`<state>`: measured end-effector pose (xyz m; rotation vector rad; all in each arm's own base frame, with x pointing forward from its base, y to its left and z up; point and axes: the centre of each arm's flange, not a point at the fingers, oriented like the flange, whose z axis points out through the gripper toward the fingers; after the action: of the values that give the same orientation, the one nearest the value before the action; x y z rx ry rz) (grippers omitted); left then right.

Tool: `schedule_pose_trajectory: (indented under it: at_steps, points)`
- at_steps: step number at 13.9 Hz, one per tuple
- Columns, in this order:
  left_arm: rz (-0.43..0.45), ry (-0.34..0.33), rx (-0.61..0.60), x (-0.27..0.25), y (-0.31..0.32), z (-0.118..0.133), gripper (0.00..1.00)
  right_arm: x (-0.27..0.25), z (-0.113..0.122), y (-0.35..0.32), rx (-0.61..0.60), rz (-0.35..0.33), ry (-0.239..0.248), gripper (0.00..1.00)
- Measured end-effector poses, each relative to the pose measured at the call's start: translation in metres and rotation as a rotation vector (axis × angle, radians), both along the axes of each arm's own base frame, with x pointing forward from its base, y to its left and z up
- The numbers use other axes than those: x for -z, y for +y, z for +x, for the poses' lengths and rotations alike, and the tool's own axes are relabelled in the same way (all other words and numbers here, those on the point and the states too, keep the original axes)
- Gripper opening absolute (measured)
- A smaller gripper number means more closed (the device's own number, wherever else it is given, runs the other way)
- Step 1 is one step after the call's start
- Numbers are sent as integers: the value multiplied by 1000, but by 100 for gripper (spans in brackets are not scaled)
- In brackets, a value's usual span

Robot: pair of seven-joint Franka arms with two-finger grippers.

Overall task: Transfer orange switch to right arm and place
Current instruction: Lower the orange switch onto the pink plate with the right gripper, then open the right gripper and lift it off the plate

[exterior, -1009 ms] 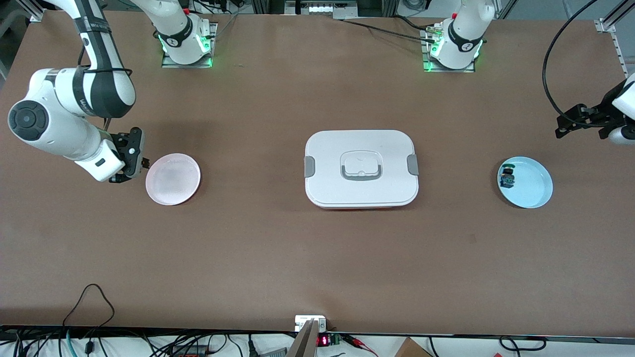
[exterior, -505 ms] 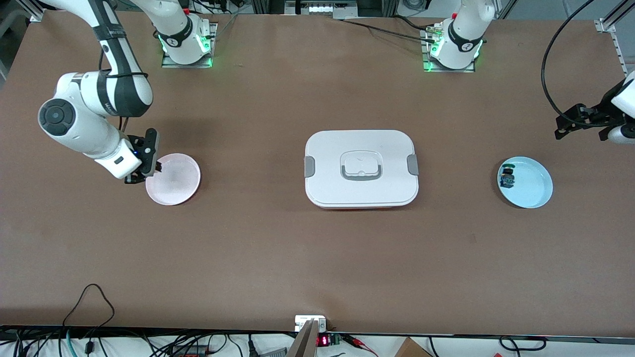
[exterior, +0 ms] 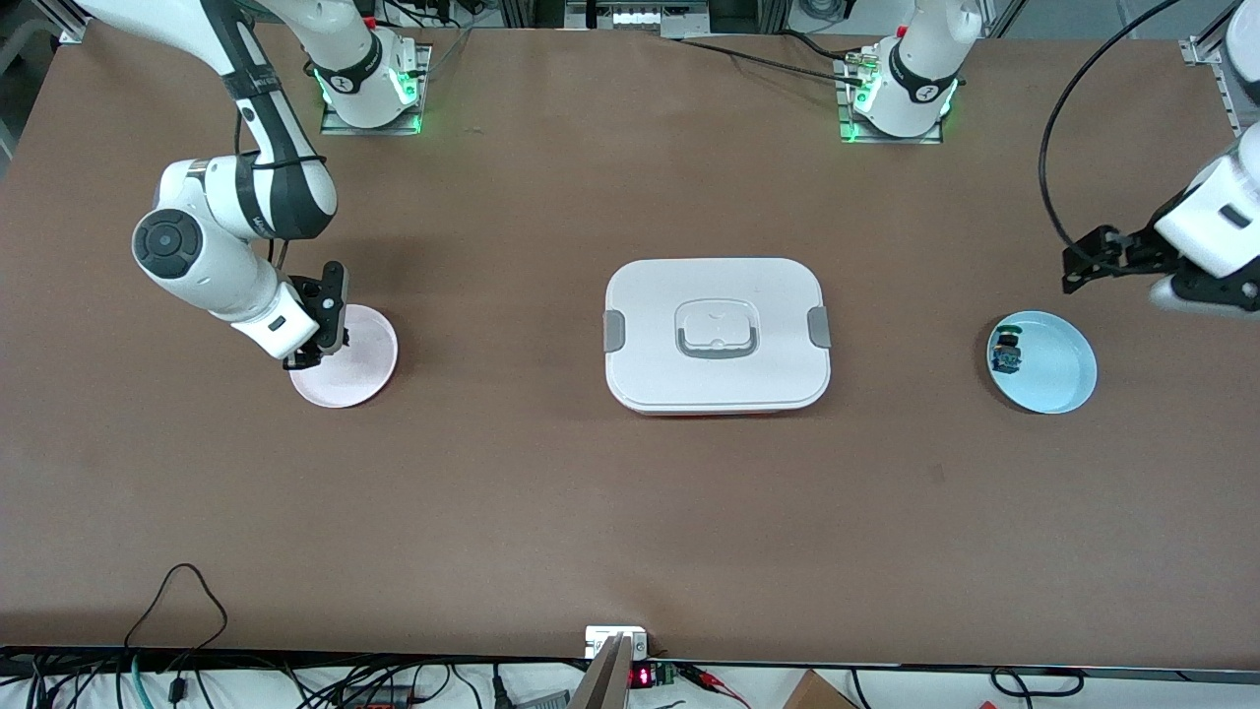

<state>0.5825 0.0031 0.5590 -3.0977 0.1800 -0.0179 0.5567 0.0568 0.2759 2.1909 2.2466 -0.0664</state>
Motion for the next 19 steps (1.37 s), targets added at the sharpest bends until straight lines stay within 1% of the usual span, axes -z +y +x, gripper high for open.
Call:
schedule_pose_trajectory:
  at_steps: [2, 6, 9, 15, 19]
  points:
    - [1, -3, -10, 0, 4, 5, 100, 11, -6, -2, 1, 2, -12, 36]
    - [-7, -16, -17, -7, 7, 6, 100, 35, -13, -3, 2, 1, 7, 36]
    - [-40, -14, -21, -6, 3, 7, 100, 48, -15, -11, 15, 1, 8, 36]
    - [-51, -4, 21, -1, -23, 8, 100, 71, -16, -21, 30, 2, 4, 36]
    - [-53, -11, 29, -5, -35, 8, 100, 88, -20, -21, 29, 5, -12, 36]
